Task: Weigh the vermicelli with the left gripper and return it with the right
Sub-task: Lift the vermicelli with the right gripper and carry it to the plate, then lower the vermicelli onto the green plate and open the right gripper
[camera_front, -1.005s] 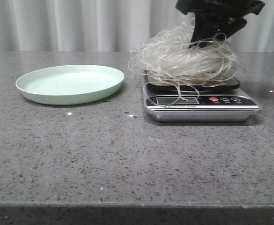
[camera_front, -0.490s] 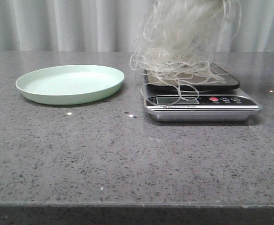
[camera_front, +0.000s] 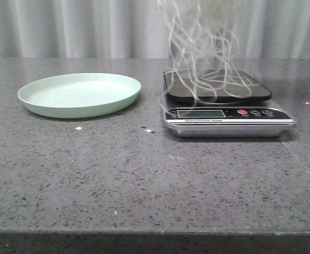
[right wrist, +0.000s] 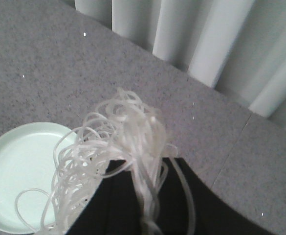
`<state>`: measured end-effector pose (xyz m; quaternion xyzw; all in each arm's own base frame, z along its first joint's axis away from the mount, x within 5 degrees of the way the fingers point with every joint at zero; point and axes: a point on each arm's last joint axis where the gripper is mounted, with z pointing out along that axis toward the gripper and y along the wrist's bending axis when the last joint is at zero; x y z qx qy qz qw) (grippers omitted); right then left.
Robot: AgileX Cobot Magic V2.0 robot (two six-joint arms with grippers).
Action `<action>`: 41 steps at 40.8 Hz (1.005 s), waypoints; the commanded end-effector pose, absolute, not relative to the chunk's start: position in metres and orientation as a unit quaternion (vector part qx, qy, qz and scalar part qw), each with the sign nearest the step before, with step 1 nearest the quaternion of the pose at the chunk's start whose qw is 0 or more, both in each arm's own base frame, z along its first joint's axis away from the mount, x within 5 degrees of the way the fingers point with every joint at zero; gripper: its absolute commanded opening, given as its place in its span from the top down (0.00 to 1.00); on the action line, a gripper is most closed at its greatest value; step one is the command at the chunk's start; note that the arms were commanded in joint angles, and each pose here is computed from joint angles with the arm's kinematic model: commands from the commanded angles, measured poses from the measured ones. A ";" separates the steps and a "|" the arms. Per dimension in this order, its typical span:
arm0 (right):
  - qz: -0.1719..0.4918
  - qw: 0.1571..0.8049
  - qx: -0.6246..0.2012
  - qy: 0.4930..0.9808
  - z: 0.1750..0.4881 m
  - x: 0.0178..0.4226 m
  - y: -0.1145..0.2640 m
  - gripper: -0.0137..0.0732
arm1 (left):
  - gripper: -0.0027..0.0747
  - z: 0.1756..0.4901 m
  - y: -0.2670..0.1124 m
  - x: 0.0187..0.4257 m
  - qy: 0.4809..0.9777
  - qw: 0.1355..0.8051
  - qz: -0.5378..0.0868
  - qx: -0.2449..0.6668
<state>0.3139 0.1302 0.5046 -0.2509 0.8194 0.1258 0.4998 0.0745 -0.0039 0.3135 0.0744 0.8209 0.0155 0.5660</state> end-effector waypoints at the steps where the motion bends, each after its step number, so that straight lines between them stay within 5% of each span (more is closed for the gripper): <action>1: 0.165 0.587 -0.242 0.755 0.554 0.281 0.126 0.67 | 0.79 0.328 -0.006 0.077 0.793 0.605 0.004 0.072; 19: 0.261 0.598 -0.290 0.701 0.553 0.275 0.187 0.67 | 0.79 0.328 -0.006 0.077 0.793 0.605 0.004 0.072; 41: 0.227 0.484 -0.351 0.769 0.441 0.351 0.264 0.67 | 0.79 0.327 -0.006 0.076 0.795 0.602 0.003 0.072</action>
